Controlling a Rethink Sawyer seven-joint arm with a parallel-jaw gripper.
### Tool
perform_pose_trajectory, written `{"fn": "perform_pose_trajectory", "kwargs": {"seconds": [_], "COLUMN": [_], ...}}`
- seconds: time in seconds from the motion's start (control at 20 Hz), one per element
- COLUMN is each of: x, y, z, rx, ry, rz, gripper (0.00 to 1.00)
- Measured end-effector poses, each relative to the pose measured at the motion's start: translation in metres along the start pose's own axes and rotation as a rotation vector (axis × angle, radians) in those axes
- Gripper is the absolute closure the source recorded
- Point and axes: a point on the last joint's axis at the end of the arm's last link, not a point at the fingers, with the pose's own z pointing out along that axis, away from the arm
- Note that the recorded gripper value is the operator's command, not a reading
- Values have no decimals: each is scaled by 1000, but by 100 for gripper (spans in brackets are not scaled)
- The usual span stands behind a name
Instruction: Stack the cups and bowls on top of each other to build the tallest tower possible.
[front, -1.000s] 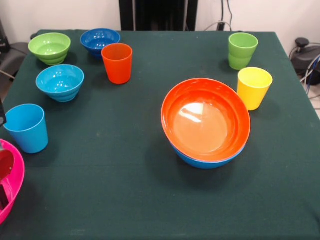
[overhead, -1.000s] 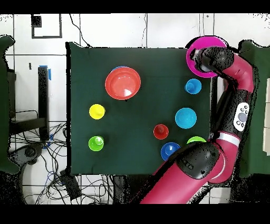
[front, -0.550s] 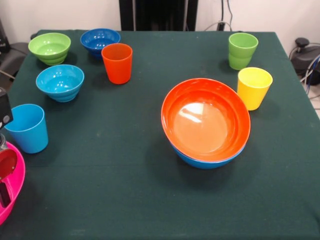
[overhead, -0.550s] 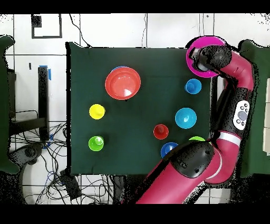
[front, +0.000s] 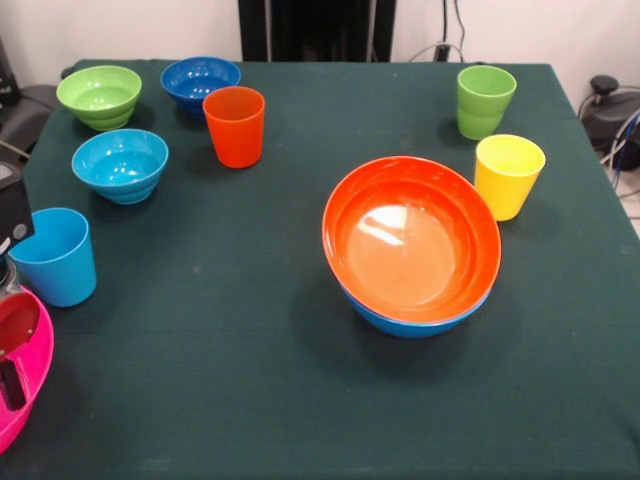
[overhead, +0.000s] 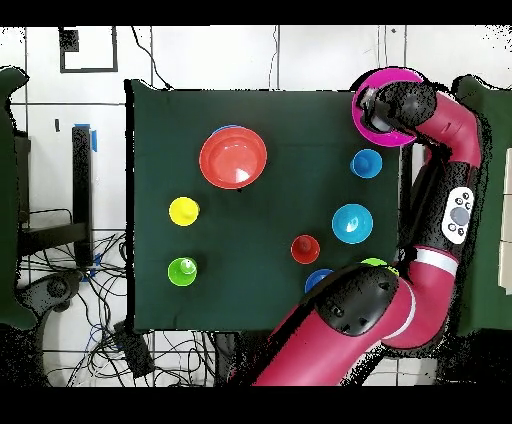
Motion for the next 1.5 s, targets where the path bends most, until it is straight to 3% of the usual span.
{"fn": "perform_pose_trajectory", "kwargs": {"seconds": [0.75, 1.1, 1.5], "x": [-2, -3, 4], "y": [-2, -3, -2], "z": [-7, 4, 22], "rx": [15, 10, 12], "ry": [-2, -57, -86], "rz": [-1, 3, 1], "gripper": [0, 0, 0]}}
